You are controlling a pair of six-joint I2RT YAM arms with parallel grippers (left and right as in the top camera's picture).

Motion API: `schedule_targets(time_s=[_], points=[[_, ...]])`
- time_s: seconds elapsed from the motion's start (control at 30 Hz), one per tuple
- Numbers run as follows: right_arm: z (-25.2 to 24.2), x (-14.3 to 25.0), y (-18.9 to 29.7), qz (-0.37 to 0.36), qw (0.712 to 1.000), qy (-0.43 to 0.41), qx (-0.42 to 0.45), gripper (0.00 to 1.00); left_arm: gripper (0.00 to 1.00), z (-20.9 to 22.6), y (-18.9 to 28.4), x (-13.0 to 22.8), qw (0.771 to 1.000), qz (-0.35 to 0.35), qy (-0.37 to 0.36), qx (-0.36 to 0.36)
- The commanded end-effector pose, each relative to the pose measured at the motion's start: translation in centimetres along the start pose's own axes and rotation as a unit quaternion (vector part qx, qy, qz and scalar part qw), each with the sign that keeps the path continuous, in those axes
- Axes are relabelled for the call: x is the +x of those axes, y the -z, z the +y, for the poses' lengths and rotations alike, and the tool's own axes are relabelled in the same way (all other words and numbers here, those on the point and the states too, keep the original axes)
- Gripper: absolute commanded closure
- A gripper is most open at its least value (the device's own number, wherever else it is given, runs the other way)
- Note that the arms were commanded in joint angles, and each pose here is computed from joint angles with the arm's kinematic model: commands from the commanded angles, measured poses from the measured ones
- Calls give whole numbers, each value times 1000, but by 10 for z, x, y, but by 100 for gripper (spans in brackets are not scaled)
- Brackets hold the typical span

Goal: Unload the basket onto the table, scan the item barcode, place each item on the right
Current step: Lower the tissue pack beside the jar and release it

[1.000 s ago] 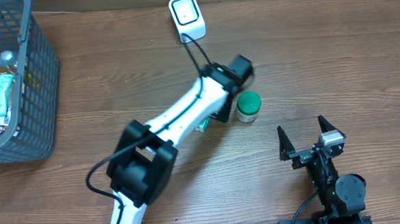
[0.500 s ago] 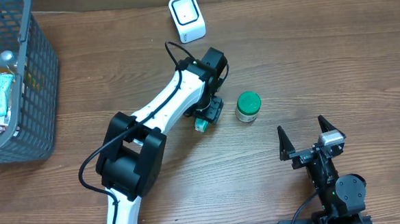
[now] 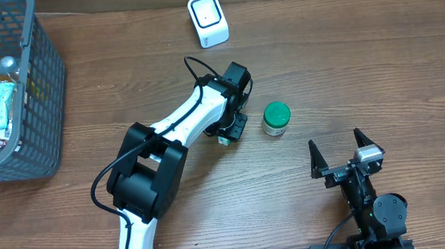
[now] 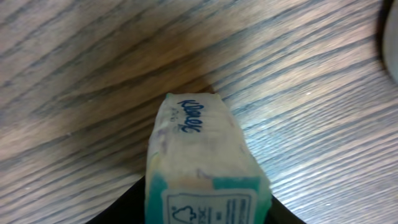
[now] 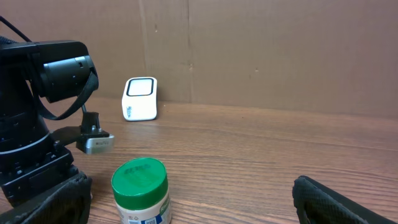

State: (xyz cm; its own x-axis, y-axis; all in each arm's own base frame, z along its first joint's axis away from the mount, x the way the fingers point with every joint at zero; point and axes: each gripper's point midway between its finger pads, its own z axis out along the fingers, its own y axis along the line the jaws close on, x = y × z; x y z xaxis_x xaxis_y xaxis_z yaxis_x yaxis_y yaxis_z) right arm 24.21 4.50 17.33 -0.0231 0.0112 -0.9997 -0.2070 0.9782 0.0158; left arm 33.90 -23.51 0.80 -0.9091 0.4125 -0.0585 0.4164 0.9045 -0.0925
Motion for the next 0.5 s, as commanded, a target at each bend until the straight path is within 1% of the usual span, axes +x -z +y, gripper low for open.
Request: schedule_targets(time_s=[0.0, 0.23, 0.33, 0.47], points=[[-3, 3, 0, 0, 1000, 2, 6, 0, 56, -11, -4, 4, 999, 7, 20, 24], [-3, 2, 0, -1, 1000, 2, 6, 0, 55, -30, -6, 2, 999, 0, 45, 26], [-3, 2, 0, -1, 1000, 2, 6, 0, 53, -38, -6, -1, 998, -10, 60, 23], [-3, 2, 0, -1, 1000, 2, 6, 0, 53, -36, -7, -1, 995, -24, 93, -19]])
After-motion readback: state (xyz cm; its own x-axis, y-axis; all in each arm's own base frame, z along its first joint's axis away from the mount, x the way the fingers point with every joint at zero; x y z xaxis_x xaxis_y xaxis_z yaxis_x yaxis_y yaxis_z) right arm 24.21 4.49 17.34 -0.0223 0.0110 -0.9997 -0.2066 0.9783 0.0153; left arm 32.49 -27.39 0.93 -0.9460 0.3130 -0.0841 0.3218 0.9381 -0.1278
